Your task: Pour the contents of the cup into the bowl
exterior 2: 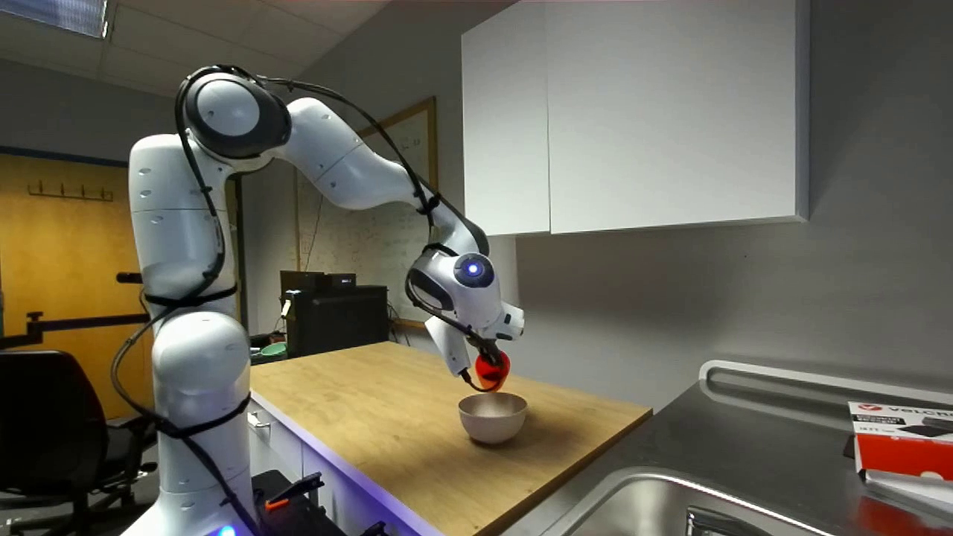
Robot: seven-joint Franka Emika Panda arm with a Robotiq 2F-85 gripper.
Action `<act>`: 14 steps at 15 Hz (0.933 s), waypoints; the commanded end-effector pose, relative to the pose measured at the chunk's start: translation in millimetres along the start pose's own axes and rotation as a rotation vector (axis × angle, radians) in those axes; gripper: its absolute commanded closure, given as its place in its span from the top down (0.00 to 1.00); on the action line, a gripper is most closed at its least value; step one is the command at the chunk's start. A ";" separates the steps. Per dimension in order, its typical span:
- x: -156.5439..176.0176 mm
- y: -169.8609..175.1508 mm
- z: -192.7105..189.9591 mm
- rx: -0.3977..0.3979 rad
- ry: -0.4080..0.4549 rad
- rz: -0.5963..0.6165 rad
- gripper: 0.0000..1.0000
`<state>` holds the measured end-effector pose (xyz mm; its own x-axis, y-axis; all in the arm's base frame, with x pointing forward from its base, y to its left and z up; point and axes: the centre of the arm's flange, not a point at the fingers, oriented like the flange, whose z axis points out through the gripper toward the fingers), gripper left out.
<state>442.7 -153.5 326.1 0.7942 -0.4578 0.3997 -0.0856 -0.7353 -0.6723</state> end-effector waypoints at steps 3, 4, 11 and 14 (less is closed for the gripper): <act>3.5 15.2 -14.0 0.160 0.079 -0.030 0.01; 4.2 15.2 -14.3 0.186 0.091 -0.038 0.01; 3.2 20.2 -6.8 0.359 0.193 -0.073 0.01; -0.3 29.1 -1.7 0.418 0.233 -0.084 0.01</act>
<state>436.5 -168.8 317.3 0.6671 -0.5224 0.5311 0.2003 -0.5610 -0.8033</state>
